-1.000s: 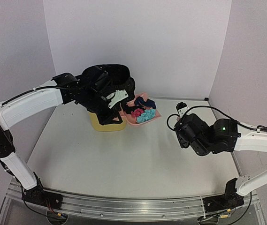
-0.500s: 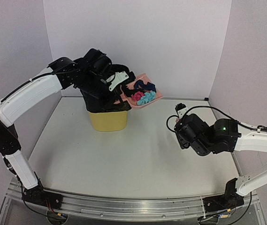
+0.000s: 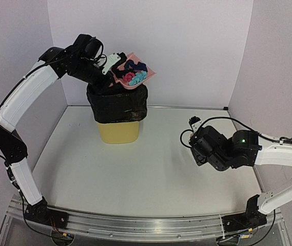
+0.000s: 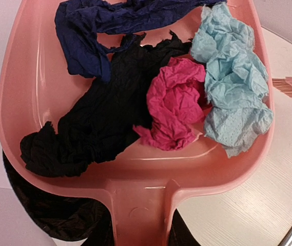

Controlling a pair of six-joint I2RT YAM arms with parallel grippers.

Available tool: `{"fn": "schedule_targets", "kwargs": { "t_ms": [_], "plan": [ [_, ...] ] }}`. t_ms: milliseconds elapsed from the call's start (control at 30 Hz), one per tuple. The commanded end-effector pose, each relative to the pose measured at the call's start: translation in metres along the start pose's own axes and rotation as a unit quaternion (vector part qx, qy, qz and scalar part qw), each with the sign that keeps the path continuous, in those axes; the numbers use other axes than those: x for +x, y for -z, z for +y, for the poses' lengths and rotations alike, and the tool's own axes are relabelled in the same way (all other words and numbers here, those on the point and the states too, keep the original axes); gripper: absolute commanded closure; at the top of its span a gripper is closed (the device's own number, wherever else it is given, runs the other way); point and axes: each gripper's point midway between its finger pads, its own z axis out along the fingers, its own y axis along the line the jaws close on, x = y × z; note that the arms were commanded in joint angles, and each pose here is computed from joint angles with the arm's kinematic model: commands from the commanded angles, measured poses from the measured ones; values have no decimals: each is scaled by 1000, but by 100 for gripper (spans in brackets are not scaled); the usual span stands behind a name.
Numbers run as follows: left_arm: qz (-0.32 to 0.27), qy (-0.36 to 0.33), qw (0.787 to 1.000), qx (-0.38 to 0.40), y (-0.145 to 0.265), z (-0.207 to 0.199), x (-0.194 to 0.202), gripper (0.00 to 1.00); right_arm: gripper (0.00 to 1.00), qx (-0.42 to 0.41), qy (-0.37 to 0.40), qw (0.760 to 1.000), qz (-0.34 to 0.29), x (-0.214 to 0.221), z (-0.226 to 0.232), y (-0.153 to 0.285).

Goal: Sweep away the paper scraps from the table

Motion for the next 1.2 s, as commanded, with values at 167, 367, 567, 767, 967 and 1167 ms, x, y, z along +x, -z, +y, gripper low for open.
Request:
{"fn": "schedule_targets", "kwargs": {
  "t_ms": [167,367,567,767,967,1167],
  "plan": [
    [-12,15,991,-132,44,73,2,100,100,-15,1,1000,6,-8,7,2],
    [13,39,977,-211,43,117,19,100,100,-23,0,1000,15,-6,10,2],
    [37,9,965,-258,33,135,32,100,100,-27,2,999,27,-1,14,0],
    [30,-59,949,-308,45,145,35,100,100,-27,4,999,35,-1,17,-2],
    [59,-118,928,-349,42,158,38,100,100,-28,3,999,43,-1,20,-3],
    [87,-172,895,-403,40,174,39,100,100,-25,3,998,49,1,20,-3]
  ]
}}
